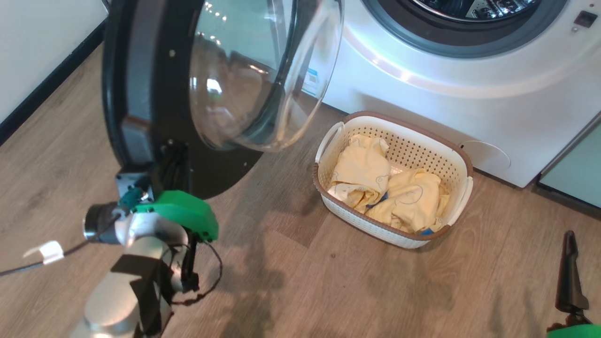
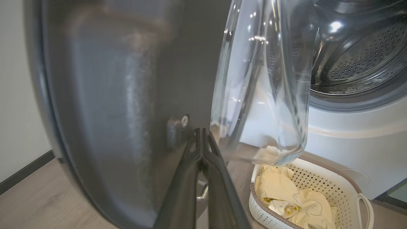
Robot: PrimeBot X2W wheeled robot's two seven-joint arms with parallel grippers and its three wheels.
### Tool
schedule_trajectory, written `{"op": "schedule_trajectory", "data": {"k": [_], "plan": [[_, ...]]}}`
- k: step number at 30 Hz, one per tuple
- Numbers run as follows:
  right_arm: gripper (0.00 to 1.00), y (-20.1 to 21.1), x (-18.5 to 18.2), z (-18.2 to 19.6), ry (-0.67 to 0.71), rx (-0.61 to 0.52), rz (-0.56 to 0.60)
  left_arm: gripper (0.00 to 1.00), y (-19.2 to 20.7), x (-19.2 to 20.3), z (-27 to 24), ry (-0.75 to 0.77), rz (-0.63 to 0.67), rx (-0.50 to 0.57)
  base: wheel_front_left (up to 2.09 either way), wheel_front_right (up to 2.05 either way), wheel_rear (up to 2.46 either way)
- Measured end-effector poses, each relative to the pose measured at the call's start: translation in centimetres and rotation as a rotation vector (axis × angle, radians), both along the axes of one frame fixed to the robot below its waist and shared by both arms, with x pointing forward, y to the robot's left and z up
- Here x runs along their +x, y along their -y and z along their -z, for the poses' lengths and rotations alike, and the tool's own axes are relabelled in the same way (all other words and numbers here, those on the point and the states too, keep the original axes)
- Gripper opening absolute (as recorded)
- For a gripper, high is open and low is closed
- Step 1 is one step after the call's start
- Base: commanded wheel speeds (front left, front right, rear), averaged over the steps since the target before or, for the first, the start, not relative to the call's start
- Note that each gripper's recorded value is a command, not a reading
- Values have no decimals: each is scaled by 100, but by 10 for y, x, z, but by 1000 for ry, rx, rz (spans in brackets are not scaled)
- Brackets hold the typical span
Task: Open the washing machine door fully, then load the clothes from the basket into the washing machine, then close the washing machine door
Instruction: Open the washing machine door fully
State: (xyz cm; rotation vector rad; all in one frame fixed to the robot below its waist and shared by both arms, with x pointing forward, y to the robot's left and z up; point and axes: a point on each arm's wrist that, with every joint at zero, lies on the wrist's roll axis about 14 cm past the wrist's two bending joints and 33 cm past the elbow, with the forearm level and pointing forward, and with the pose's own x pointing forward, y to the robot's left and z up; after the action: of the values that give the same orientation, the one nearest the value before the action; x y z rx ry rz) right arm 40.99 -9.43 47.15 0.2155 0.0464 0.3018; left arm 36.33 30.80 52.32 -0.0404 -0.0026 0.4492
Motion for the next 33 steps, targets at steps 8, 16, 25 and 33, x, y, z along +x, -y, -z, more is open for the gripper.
{"op": "schedule_trajectory", "data": {"k": [8, 16, 25, 33], "plan": [[100, 0, 3, 4, -16, -11, -4, 0, -23, 2, 5, -13, -70, -4, 0, 0, 0], [100, -2, 8, 6, -25, -23, -11, 0, -51, 3, 6, -12, -146, -3, 0, 0, 0], [100, -3, 12, 10, -45, -31, -22, 0, -74, 13, 5, -21, -180, 13, 0, 0, 0], [100, 3, 18, 18, -69, -57, -28, 0, -93, 37, 7, -49, -183, 25, 0, 0, 0]]}}
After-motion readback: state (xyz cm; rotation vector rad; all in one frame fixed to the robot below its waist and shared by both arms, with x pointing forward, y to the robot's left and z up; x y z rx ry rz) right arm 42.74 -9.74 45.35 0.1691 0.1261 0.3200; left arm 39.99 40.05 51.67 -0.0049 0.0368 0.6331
